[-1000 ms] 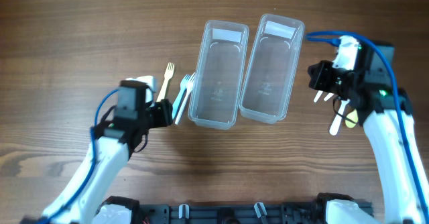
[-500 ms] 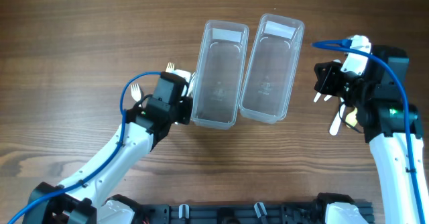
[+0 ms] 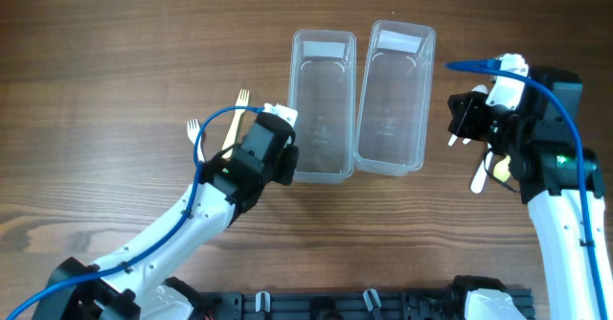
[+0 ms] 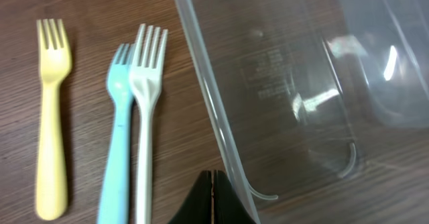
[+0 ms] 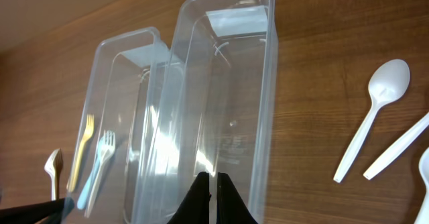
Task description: Pack container
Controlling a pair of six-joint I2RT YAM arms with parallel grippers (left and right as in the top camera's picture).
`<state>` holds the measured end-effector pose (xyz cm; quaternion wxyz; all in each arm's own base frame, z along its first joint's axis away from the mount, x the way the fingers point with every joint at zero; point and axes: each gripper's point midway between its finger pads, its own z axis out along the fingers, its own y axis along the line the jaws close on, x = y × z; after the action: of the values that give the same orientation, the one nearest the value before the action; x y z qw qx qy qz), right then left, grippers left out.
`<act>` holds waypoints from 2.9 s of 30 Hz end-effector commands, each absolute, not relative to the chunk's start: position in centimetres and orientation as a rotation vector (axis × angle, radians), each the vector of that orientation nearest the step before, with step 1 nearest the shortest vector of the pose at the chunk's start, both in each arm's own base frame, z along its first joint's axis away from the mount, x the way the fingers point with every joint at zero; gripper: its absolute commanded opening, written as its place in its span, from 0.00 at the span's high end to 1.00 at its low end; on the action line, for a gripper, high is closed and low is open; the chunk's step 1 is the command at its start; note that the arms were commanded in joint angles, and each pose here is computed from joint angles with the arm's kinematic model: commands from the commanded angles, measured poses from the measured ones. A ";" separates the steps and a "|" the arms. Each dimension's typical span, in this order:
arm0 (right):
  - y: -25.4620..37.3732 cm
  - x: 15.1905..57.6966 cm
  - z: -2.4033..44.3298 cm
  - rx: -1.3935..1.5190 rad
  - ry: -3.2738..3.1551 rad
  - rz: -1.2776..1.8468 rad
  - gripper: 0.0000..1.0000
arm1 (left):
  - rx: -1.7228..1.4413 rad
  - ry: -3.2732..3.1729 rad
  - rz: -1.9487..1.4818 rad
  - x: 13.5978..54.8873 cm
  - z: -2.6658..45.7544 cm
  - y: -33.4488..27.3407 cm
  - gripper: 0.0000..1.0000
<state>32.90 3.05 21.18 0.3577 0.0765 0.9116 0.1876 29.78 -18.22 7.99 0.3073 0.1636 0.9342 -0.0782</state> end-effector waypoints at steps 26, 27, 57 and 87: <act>-9.4 30.9 6.8 0.980 2.709 0.128 0.40 | 0.014 2.349 0.250 30.6 24.1 -7.6 0.00; -9.4 30.8 6.2 0.988 2.726 0.128 0.41 | 0.011 2.359 0.257 30.5 23.9 -7.3 0.00; -11.4 31.4 -0.9 1.094 2.794 -0.001 0.61 | 0.052 2.484 0.274 28.4 22.0 -6.6 0.00; 5.4 34.4 23.9 0.168 2.241 0.577 0.96 | 0.056 2.490 0.267 28.3 22.0 -6.7 0.00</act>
<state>34.07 1.24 24.25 0.4118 0.1451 0.8773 0.1994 28.34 -6.60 21.68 0.3099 0.0292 0.9439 0.1100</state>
